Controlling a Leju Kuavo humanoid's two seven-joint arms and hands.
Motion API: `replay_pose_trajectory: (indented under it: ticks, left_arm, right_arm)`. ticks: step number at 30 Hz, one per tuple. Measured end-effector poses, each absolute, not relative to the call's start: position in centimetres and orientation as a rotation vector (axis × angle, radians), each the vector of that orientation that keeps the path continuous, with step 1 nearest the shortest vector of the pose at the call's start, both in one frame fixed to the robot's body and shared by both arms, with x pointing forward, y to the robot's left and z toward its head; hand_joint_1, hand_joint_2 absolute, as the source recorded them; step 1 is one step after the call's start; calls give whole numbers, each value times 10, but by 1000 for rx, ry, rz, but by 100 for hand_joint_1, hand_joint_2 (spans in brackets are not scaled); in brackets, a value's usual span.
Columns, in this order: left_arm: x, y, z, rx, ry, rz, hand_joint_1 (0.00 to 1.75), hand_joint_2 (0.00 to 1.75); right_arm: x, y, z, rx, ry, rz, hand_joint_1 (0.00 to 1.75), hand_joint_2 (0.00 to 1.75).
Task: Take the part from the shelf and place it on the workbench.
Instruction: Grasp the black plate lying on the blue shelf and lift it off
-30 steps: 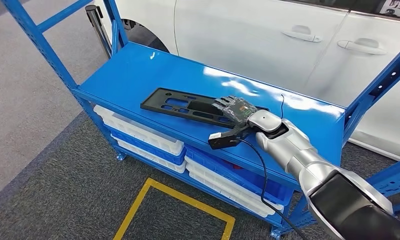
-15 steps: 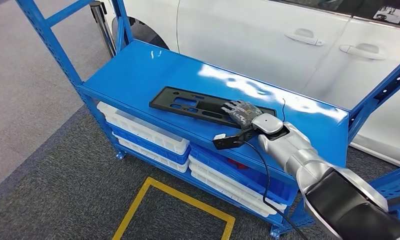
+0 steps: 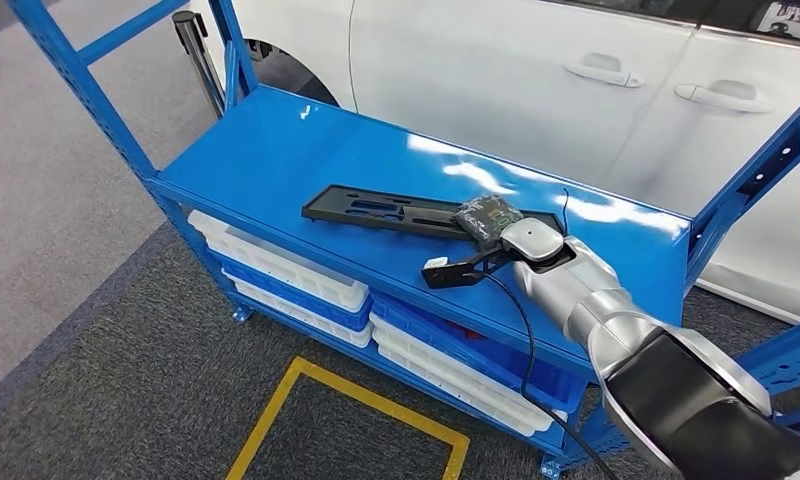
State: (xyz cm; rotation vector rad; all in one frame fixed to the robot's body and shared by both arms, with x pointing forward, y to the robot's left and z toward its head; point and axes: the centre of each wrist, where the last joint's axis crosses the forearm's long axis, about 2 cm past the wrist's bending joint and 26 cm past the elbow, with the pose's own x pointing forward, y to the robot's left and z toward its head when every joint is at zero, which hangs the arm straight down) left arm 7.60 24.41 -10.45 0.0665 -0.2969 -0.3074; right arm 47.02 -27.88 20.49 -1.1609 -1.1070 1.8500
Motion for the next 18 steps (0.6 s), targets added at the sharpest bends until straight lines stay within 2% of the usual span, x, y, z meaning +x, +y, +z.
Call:
replay_pose_trajectory:
  ticks: [6,11,15,18]
  left_arm:
    - [75,244,-105,68,-295,-305,0,0]
    - [74,244,-105,66,-307,-305,0,0]
    - [76,245,-105,64,-328,-290,0,175]
    - [76,245,-105,71,-342,-278,0,175]
  right_arm:
    - [470,-285,206,-1124,-1212,1796,175,175]
    - [468,-295,212,-736,-1490,1624,172,175]
    - [462,-280,236,-313,-1781,1378,172,175]
    - [451,-263,254,-16,-1960,1198,173,175]
